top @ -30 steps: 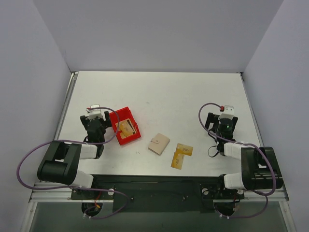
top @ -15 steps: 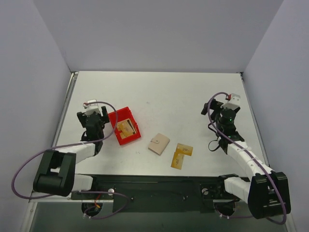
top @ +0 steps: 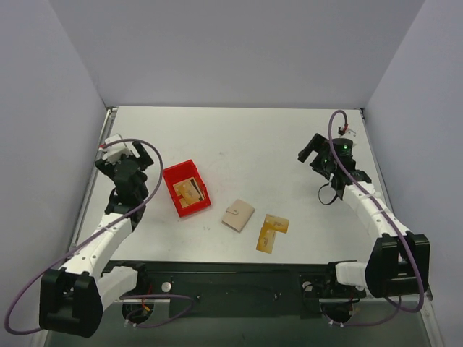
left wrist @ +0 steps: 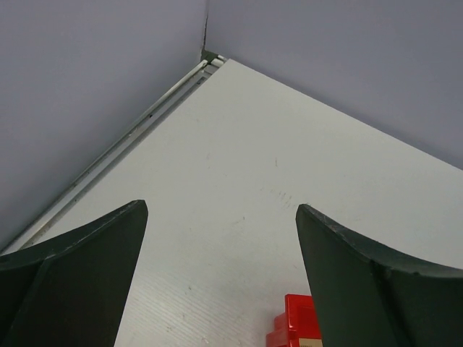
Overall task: Put the credit cards into the card holder
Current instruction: Open the card holder at the center of the board.
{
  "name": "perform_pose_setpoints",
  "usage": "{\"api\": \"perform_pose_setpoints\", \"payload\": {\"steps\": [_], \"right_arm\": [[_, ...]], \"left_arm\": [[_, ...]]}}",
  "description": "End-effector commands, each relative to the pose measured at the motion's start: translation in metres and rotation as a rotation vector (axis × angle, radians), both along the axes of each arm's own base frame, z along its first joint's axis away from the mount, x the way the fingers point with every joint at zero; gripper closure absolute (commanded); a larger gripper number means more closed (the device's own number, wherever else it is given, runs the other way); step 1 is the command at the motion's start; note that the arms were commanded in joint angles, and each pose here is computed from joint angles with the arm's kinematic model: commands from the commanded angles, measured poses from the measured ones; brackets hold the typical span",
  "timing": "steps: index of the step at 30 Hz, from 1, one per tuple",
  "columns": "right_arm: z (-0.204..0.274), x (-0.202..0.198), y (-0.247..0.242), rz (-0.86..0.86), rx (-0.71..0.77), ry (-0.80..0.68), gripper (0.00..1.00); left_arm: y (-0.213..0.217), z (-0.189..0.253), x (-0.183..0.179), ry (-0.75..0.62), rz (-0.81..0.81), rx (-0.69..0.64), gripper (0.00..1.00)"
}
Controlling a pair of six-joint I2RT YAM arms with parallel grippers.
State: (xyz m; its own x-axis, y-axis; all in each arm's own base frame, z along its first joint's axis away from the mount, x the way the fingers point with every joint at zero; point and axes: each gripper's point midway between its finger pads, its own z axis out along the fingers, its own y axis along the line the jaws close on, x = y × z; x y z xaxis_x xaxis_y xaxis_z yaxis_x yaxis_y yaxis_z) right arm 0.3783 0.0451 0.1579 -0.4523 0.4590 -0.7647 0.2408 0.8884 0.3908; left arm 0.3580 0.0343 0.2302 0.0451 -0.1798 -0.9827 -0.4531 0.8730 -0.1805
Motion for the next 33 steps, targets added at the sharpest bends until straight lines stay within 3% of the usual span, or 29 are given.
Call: {"api": "perform_pose_setpoints", "payload": {"steps": [1,6,9,14,28,33], "right_arm": [[-0.036,-0.011,0.014,0.013,0.195,0.163,0.0],[-0.044,-0.013,0.026,0.069,0.272,0.159,0.01],[-0.048,-0.015,0.044,0.128,0.31,0.19,0.07],[-0.053,-0.025,0.072,0.209,0.203,0.206,0.08],[-0.08,-0.103,0.169,0.382,0.276,0.192,0.1],[-0.095,-0.124,0.18,0.375,0.297,0.232,0.14]], "left_arm": [[-0.003,-0.002,0.001,0.064,0.018,-0.077,0.05],[-0.001,-0.014,0.004,0.158,0.066,-0.123,0.05],[-0.019,-0.027,0.012,0.206,-0.022,-0.166,0.05],[-0.02,-0.05,0.005,0.271,0.001,-0.224,0.05],[-0.118,-0.009,0.007,0.287,-0.451,-0.25,0.06],[-0.129,-0.003,0.009,0.251,-0.489,-0.3,0.06]]}}
